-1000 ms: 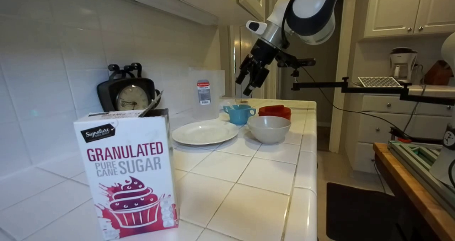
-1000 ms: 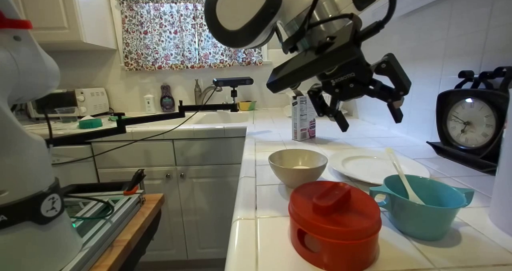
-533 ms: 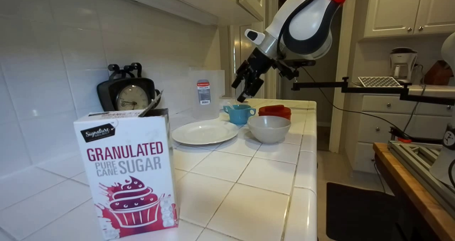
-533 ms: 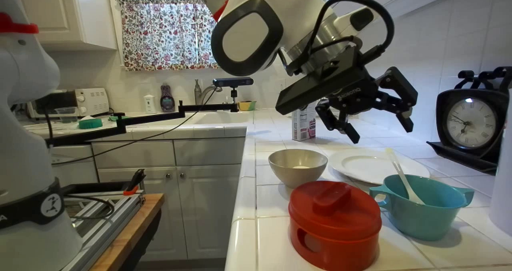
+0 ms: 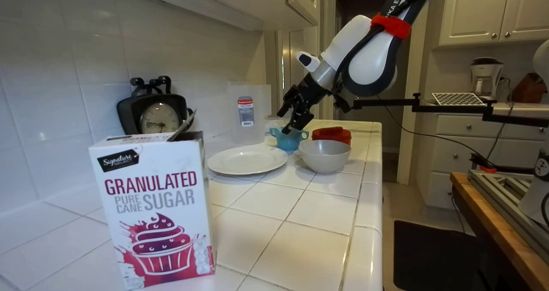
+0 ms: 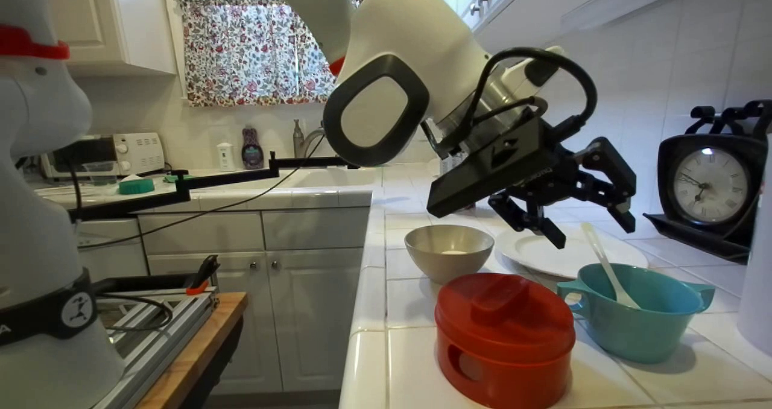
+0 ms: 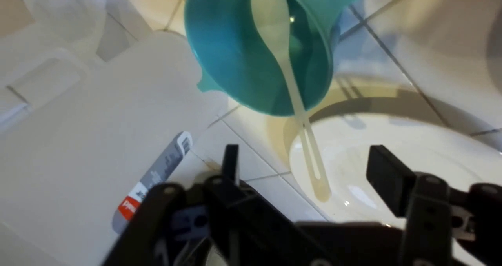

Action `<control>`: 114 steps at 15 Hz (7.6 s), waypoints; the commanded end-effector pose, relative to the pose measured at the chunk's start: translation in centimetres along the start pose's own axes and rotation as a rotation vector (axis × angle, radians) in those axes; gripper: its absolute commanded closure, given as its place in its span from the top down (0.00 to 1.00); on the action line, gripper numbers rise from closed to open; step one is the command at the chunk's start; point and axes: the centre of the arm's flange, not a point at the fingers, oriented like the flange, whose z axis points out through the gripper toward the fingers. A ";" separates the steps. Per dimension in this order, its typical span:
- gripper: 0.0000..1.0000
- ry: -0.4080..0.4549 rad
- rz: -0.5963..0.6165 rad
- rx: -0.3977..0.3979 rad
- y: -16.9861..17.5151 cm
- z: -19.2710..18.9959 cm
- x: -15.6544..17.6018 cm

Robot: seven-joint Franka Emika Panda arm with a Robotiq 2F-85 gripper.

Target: Use the spoon in the blue bowl to stir the contents in the grey bowl then place the spoon back

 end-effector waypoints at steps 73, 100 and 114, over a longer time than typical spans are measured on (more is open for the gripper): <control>0.01 0.002 -0.213 -0.324 -2.0 2.7 3.8; 0.01 0.324 -0.139 0.400 2.5 -18.8 6.3; 0.01 0.397 -0.187 0.693 -1.7 -12.3 2.6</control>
